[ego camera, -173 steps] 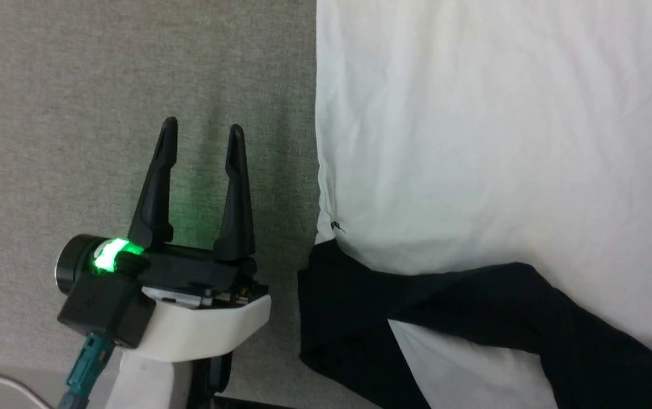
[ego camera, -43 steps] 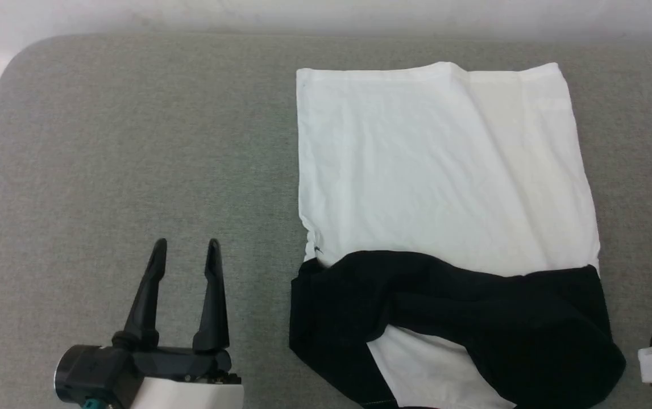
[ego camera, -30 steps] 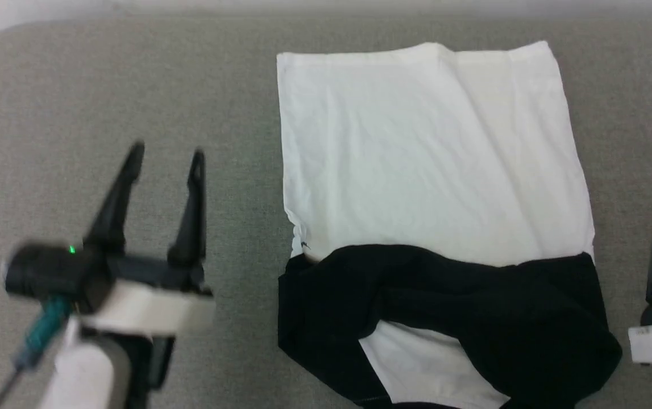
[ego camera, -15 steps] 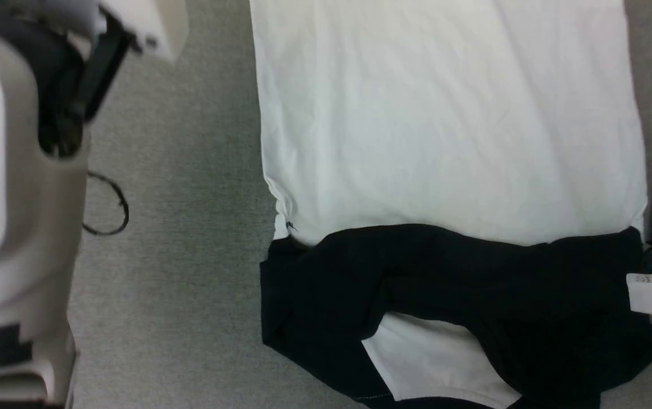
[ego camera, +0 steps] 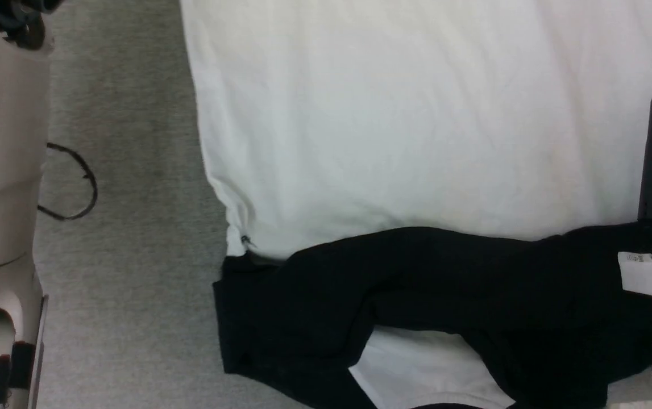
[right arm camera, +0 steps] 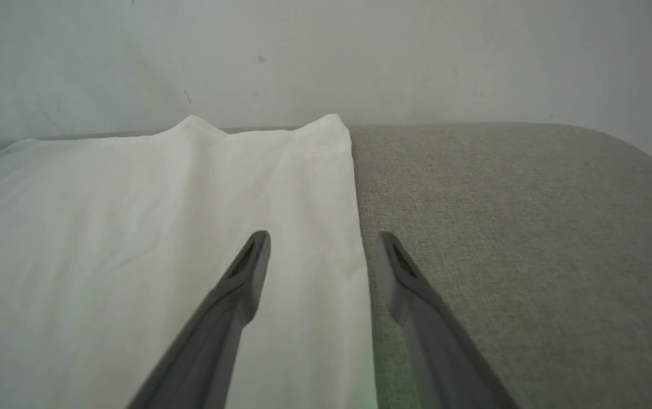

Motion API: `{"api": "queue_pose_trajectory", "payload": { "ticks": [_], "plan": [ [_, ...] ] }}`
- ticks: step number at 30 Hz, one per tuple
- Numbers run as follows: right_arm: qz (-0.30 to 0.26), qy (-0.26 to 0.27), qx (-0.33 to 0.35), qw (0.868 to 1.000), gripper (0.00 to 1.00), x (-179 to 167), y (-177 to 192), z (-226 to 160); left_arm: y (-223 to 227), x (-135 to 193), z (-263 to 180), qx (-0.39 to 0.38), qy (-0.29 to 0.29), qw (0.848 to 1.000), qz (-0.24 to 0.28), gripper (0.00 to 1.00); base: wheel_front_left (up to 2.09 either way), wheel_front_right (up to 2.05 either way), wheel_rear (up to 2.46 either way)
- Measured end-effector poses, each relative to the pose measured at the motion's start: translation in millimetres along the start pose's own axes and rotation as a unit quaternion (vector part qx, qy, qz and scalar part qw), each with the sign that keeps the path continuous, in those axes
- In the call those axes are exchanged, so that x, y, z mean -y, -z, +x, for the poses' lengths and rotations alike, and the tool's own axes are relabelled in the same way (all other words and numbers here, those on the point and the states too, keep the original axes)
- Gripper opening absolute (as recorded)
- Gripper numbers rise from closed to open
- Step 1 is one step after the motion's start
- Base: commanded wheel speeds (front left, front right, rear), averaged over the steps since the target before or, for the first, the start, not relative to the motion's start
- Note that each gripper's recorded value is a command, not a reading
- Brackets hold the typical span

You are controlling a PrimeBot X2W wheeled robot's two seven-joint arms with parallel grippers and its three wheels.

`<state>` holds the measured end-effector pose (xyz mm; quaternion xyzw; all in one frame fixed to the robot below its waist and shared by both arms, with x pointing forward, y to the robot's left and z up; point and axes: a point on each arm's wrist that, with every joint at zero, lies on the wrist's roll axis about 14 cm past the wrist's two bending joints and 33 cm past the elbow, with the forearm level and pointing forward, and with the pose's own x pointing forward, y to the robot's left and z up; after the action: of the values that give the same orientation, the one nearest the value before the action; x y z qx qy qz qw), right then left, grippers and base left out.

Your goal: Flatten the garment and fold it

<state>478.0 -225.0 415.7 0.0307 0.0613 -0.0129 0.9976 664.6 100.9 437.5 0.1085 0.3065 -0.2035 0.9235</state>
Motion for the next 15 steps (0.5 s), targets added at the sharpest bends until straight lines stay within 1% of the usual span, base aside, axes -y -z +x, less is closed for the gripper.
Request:
{"api": "queue_pose_trajectory", "payload": {
  "ticks": [6, 9, 10, 11, 12, 13, 15],
  "plan": [
    [-0.006, 0.019, -0.021, 1.000, 1.00, 14.1, 15.6, -3.6, 33.0, 12.1, 30.2, -0.058, 0.019, 0.998, -0.027, 1.00, 0.00, 0.00, 0.00],
    [-0.011, 0.027, -0.030, 0.999, 1.00, 20.6, 21.3, -5.6, 42.7, 9.4, 39.3, -0.067, 0.016, 0.997, -0.029, 1.00, 0.00, 0.00, 0.00],
    [-0.013, 0.029, -0.031, 0.999, 1.00, 22.2, 22.0, -6.0, 44.6, 8.1, 41.4, -0.069, 0.015, 0.997, -0.031, 0.78, 0.00, 0.00, 0.00],
    [-0.015, 0.031, -0.031, 0.999, 1.00, 23.8, 22.2, -6.2, 45.1, 7.4, 43.3, -0.069, 0.014, 0.997, -0.032, 0.33, 0.00, 0.00, 0.00],
    [-0.017, 0.032, -0.031, 0.999, 1.00, 25.4, 22.4, -6.1, 44.5, 6.3, 45.0, -0.068, 0.014, 0.997, -0.032, 0.13, 0.00, 0.00, 0.00],
    [-0.019, 0.034, -0.031, 0.999, 1.00, 27.0, 22.6, -6.0, 44.8, 5.8, 46.4, -0.068, 0.014, 0.997, -0.033, 0.00, 0.00, 0.00, 0.00],
    [-0.022, 0.035, -0.030, 0.999, 1.00, 28.8, 22.0, -5.0, 45.3, 5.6, 48.0, -0.067, 0.015, 0.997, -0.035, 0.00, 0.00, 0.00, 0.00]
  ]
}}
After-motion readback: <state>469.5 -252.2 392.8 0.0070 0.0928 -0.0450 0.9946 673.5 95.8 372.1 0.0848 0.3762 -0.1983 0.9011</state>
